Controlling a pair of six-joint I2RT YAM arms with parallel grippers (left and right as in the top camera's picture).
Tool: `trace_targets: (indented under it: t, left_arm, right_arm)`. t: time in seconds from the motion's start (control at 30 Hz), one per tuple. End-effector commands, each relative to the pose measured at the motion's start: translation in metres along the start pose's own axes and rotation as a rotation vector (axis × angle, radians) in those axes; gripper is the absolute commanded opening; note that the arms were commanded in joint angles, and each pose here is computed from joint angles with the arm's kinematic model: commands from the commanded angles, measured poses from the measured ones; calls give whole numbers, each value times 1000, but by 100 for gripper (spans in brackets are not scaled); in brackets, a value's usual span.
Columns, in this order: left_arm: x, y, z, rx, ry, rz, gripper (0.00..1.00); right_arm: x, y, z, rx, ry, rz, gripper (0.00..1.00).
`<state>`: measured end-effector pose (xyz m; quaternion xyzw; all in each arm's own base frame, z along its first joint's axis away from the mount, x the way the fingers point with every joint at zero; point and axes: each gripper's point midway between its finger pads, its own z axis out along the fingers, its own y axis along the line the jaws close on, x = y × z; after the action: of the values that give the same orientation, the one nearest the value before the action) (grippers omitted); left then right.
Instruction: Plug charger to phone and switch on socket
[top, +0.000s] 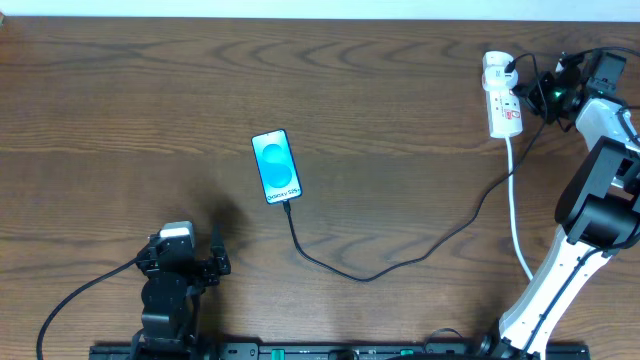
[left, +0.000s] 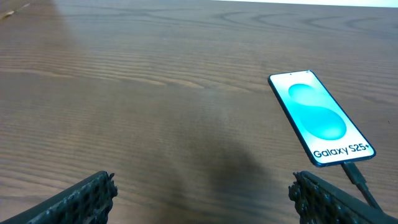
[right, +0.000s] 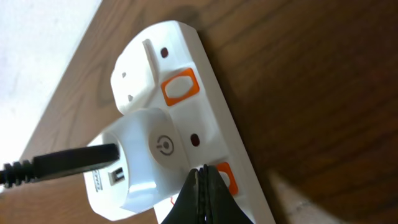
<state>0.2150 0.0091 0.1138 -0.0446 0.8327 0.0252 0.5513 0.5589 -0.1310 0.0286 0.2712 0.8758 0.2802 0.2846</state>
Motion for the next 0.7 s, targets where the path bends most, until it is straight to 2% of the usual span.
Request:
trace_targets:
  t: [0.0,0.33,0.67]
  left_arm:
    - [6,1,3,-9,9,3,93]
    - [6,1,3,-9,9,3,93]
    - [6,1,3,-9,9,3,93]
  right_arm:
    - [17,-1,13,34,48,-59,1]
    - [56,-17,50,64,149,-62,1]
    - [83,-24,57,205,220,-193,1]
